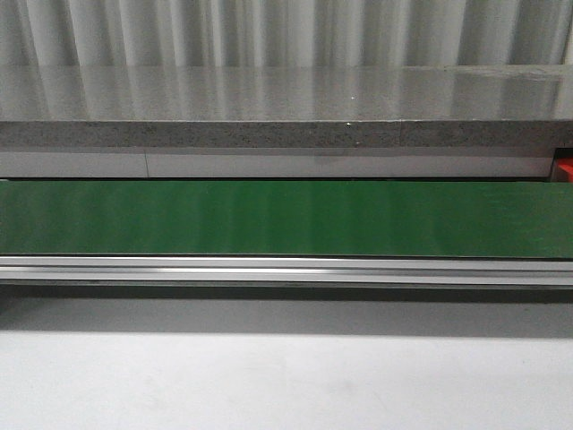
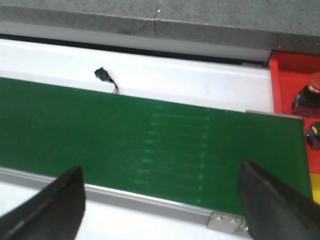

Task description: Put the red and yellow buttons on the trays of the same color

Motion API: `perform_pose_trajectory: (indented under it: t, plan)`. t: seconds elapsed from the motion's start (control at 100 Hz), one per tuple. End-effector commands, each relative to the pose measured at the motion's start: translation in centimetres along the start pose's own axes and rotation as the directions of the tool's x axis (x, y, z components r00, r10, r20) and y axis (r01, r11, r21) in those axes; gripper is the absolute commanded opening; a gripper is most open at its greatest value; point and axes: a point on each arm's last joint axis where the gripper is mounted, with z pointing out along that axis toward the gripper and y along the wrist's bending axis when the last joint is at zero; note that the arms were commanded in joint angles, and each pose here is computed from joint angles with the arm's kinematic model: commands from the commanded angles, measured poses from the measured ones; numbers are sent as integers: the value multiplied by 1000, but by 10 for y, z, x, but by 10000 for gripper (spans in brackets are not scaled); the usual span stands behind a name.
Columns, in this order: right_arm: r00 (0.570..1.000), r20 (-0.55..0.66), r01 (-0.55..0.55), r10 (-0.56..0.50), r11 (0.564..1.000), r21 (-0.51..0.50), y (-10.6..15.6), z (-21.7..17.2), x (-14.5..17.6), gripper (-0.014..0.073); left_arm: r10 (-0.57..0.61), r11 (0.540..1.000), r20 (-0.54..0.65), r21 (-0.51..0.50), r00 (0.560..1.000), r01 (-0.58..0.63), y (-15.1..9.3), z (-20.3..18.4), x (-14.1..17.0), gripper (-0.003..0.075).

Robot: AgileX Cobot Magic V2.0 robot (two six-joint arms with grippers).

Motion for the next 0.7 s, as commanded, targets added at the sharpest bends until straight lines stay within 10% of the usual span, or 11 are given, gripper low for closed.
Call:
perform_pose_trajectory:
  t: [0.0,0.27,0.69]
  plan:
    - [994,112,-5,4,1000,4,4,-17,5,525,-13,1000,91,-4,996,13,0,-4,-14,-20]
    - [964,264,16,-20,1000,16,11,-51,15,-77,-13,1000,91,-4,996,13,0,-4,-14,-20]
    - [967,253,17,-20,1000,12,11,-51,16,-68,-13,1000,91,-4,996,13,0,-4,-14,-20]
